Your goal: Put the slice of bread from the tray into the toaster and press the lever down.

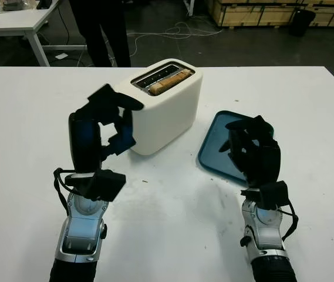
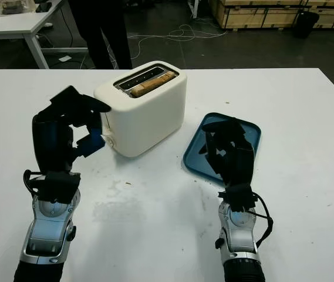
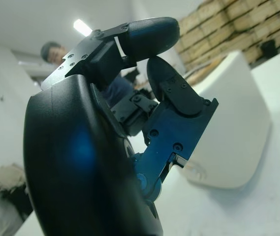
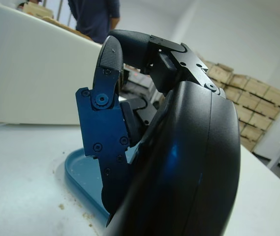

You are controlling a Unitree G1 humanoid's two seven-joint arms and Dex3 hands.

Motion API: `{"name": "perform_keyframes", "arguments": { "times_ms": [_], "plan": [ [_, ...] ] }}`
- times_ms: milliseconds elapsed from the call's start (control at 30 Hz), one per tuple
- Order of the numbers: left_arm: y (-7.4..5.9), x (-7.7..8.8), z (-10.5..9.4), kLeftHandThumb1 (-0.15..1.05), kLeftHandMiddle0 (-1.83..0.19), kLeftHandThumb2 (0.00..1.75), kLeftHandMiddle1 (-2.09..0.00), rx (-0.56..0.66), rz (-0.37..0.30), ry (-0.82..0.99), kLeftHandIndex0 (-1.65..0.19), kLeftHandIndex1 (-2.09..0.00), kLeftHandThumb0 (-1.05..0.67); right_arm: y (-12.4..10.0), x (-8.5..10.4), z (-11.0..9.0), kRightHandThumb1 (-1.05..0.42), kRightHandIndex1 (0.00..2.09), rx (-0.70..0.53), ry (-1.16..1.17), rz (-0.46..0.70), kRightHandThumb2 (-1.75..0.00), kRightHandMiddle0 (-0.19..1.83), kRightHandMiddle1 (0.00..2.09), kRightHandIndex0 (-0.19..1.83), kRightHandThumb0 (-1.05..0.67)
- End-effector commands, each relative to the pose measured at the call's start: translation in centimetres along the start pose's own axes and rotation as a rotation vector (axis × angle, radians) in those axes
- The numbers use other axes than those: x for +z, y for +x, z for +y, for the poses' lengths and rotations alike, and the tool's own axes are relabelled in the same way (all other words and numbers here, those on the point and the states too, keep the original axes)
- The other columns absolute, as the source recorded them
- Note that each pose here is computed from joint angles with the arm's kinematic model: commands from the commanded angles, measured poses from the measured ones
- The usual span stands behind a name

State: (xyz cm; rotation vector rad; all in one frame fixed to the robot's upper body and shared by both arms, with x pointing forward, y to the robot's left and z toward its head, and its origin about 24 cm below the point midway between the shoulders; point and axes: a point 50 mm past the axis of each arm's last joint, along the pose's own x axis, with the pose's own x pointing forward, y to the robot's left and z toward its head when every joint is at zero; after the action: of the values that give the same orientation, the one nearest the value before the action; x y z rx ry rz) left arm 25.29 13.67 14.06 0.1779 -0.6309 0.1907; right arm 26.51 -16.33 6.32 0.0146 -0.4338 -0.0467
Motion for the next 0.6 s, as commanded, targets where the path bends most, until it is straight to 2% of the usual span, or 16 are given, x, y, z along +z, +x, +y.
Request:
{"name": "perform_keyframes", "arguments": {
  "times_ms": [0, 100, 267, 333, 400, 567],
  "plan": [
    [-0.4, -0.8, 0.2, 0.71, -0.87, 0.87, -1.75, 0.034, 0.043, 0.017, -0.56, -1.52, -0.41, 0.5, 0.2, 0.2, -0.92, 1.75, -0.026, 0.013, -0.025, -0.35, 0.55, 1.44, 0.74, -0.42],
    [-1.1, -1.6, 0.4, 0.77, -0.79, 0.72, -1.75, 0.063, 0.088, 0.028, -0.51, -1.56, -0.41, 0.8, 0.3, 0.2, -0.92, 1.75, -0.064, 0.026, -0.014, -0.33, 0.58, 1.32, 0.73, -0.42],
    [-2.1, -2.4, 0.7, 0.81, -0.79, 0.63, -1.75, 0.090, 0.145, 0.041, -0.49, -1.62, -0.37, 1.5, 0.7, -0.2, -0.92, 1.75, -0.107, -0.027, -0.026, -0.32, 0.62, 1.24, 0.70, -0.41],
    [-2.3, -2.6, 0.8, 0.83, -0.79, 0.60, -1.75, 0.095, 0.151, 0.042, -0.48, -1.63, -0.37, 1.7, 0.8, -0.4, -0.92, 1.73, -0.117, -0.059, -0.033, -0.33, 0.64, 1.18, 0.67, -0.42],
    [-2.4, -2.7, 0.7, 0.85, -0.77, 0.54, -1.75, 0.099, 0.155, 0.041, -0.48, -1.63, -0.39, 1.9, 0.8, -0.6, -0.92, 1.62, -0.120, -0.081, -0.037, -0.32, 0.66, 1.08, 0.70, -0.43],
    [-2.2, -2.7, 0.5, 0.87, -0.79, 0.50, -1.75, 0.090, 0.152, 0.022, -0.50, -1.62, -0.39, 2.0, 0.8, -0.6, -0.92, 1.47, -0.116, -0.110, -0.033, -0.31, 0.69, 0.97, 0.72, -0.44]
  ]
}}
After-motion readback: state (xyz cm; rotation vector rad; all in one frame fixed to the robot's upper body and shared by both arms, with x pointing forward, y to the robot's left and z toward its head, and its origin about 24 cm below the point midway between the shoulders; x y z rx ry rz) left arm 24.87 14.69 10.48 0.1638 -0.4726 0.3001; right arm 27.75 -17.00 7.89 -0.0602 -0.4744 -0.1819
